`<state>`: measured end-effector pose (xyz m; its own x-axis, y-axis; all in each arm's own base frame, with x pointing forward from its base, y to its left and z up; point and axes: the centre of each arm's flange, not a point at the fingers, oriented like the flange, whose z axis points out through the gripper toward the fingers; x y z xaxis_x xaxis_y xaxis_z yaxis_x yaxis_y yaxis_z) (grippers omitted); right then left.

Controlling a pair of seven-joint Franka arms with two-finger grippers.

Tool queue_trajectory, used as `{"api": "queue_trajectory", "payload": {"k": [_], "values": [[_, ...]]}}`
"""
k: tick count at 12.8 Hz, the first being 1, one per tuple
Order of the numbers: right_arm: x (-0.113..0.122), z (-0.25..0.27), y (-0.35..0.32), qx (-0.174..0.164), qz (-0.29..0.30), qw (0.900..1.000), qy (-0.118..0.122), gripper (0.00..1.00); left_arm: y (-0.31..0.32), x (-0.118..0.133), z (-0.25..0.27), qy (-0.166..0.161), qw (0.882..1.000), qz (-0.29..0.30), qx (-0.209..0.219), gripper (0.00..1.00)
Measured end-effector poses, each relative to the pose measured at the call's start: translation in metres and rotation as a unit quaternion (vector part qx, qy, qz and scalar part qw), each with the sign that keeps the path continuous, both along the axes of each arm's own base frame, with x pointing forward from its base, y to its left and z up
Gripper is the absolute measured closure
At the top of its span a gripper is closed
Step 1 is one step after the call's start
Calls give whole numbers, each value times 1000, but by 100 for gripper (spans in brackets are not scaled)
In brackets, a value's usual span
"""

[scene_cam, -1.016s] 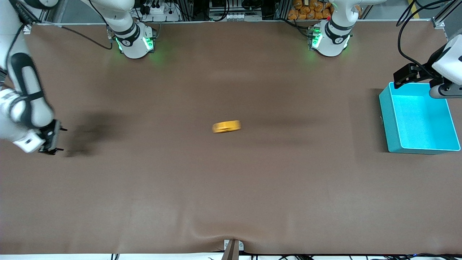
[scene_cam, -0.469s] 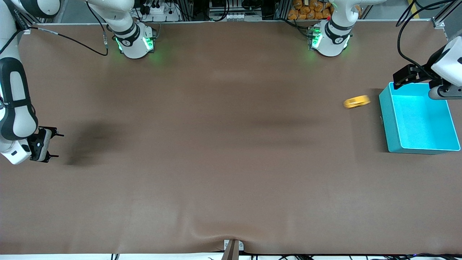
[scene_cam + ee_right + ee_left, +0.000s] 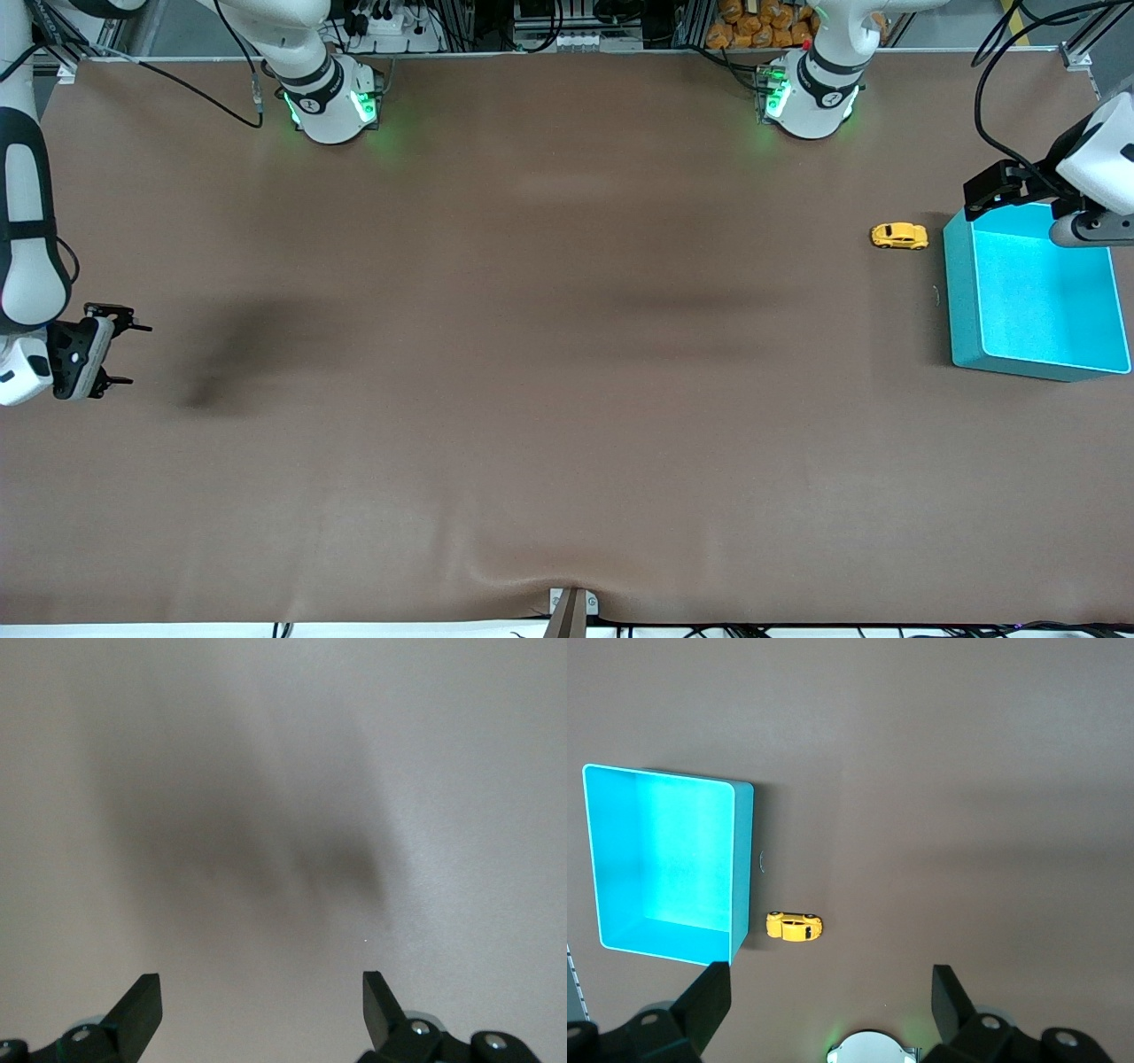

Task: Wind and store yellow beetle car
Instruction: 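Lower the left gripper toward the car while the right gripper withdraws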

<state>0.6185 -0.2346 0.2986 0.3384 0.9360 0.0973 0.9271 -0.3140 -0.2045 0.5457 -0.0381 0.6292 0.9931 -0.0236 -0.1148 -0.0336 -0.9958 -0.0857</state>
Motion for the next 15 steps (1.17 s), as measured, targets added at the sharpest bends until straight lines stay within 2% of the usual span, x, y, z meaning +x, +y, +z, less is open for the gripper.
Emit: {"api": "queue_trajectory", "payload": {"k": [3, 6, 8, 10, 13, 15], "values": [[12, 35, 18, 12, -58, 998, 12, 0, 0, 3, -6, 5, 1000, 2, 0, 0], [30, 89, 65, -3, -116, 993, 0, 0, 1, 12, -22, 17, 999, 32, 5, 0], [35, 115, 96, -9, -154, 988, -8, 0, 2, 23, -42, 22, 996, 85, 15, 0], [37, 141, 129, -12, -204, 979, -12, 0, 5, 32, -68, 25, 987, 157, 27, 0], [33, 185, 181, -17, -273, 962, -16, 0, 11, 41, -115, 21, 964, 262, 44, 0], [26, 210, 210, -19, -312, 950, -15, 0, 22, 42, -144, 16, 949, 310, 49, 0]]}}
